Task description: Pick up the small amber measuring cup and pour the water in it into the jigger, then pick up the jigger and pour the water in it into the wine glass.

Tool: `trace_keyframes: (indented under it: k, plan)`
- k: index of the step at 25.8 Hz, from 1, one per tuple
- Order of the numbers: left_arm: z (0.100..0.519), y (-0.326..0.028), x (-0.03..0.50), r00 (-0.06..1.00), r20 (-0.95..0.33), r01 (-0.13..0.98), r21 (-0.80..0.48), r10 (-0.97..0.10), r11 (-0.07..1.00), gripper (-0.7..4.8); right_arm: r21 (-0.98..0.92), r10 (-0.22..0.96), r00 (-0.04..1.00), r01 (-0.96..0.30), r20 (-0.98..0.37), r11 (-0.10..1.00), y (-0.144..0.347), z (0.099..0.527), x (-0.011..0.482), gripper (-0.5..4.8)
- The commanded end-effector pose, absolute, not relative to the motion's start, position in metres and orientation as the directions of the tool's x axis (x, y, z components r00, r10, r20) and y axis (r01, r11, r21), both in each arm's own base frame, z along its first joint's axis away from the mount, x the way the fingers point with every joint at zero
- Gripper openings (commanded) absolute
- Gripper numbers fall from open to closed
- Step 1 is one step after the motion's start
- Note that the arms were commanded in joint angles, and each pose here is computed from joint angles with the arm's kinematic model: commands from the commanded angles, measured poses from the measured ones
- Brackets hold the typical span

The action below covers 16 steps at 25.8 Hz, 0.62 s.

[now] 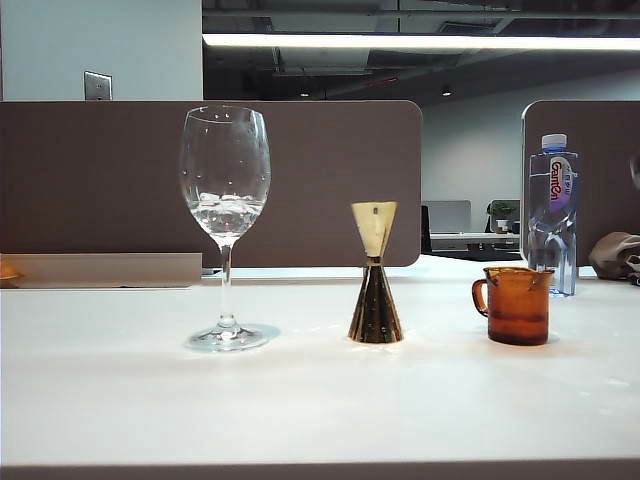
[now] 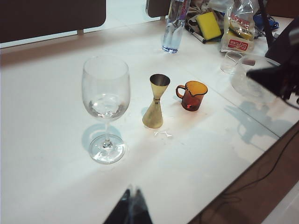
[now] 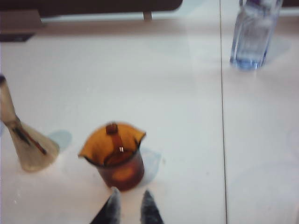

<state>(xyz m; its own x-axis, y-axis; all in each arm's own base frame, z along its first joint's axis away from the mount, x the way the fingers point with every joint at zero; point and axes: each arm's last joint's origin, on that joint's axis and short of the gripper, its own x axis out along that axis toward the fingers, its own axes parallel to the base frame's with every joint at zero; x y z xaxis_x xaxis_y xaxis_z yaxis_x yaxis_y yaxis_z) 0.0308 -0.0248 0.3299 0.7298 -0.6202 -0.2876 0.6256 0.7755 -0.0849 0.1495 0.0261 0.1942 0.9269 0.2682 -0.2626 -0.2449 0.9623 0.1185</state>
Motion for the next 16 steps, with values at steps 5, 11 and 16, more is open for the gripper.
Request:
trace_keyframes:
  k: [5,11,16]
  plan:
    - [0.332,-0.025,0.031,0.732,-0.276,0.628,-0.08,-0.623,0.774,-0.02,0.201,0.245,0.951,-0.207,-0.189,0.957,0.027,0.172,0.149,0.68]
    - [0.332,-0.025,0.031,0.732,-0.276,0.628,-0.08,-0.623,0.774,-0.02,0.136,0.293,0.911,-0.263,-0.289,0.955,0.049,0.172,0.158,0.67]
    - [0.332,-0.025,0.031,0.732,-0.276,0.628,-0.08,-0.623,0.774,-0.02,0.071,0.303,0.866,-0.3,-0.398,0.951,0.067,0.164,0.166,0.68]
